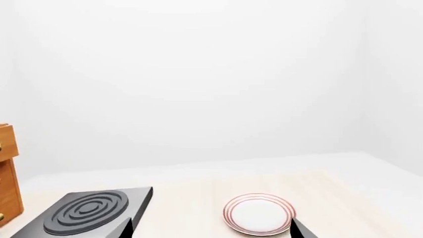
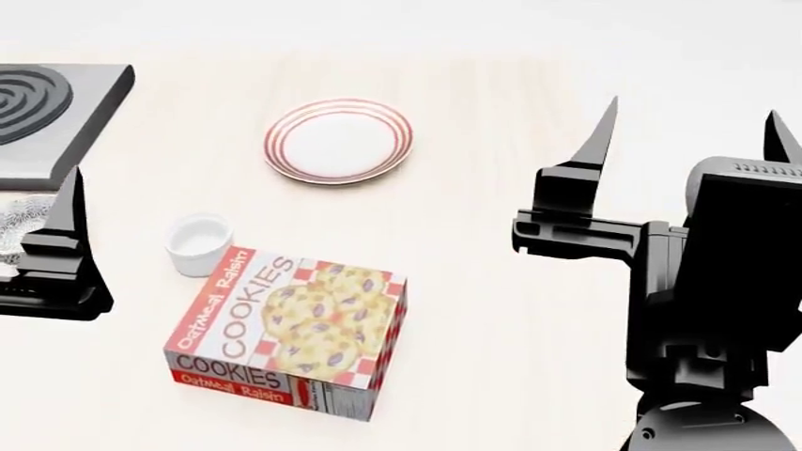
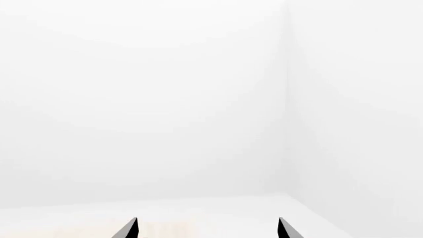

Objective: Pick the akita bowl next to the ramekin and place it on the plate.

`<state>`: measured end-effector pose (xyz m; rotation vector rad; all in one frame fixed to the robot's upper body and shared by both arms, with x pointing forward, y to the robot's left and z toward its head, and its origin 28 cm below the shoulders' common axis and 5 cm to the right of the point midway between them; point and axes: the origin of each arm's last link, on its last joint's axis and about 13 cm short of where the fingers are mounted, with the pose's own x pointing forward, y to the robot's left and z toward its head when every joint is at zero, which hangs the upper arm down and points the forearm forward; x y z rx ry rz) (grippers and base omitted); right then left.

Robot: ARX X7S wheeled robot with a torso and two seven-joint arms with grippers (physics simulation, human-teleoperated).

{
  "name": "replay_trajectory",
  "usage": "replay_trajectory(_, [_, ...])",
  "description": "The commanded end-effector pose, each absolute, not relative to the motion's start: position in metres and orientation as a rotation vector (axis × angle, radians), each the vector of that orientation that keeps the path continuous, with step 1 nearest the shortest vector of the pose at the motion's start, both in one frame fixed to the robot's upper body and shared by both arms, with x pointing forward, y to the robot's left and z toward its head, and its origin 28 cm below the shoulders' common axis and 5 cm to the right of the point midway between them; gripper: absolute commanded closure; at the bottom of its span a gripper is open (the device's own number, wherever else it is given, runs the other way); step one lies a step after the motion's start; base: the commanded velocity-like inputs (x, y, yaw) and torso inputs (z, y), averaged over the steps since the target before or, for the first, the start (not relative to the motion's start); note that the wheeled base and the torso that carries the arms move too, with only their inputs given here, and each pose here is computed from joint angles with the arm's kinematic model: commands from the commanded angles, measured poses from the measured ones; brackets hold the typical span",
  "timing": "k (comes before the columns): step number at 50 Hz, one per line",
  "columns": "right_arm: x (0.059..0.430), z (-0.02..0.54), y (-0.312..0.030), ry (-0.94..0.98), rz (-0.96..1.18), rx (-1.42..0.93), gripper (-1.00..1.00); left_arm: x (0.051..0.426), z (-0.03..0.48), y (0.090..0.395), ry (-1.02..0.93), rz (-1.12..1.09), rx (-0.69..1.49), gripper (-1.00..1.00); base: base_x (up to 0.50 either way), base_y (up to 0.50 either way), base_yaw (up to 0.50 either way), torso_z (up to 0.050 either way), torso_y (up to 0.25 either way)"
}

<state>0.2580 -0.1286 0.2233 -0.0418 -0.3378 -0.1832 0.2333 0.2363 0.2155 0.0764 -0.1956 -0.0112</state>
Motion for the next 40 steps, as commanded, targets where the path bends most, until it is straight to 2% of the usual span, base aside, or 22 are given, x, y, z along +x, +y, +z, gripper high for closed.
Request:
replay_trajectory(1, [0.2569,0.2244,-0.1284,-0.338,-0.183,-0.041,-1.0,0.2333,0.2151,0.2362,-0.195,-0.011,0.075,-1.0,0.22,0.0,0.0,0.0,0.0])
replay_trajectory(40, [0.2576,0.2243,-0.1286,-0.344,-0.181,-0.036,-1.0,0.2334,0.2164,0.2362,-0.195,-0.012,0.077,-1.0,0.23,0.0,0.0,0.0,0.0])
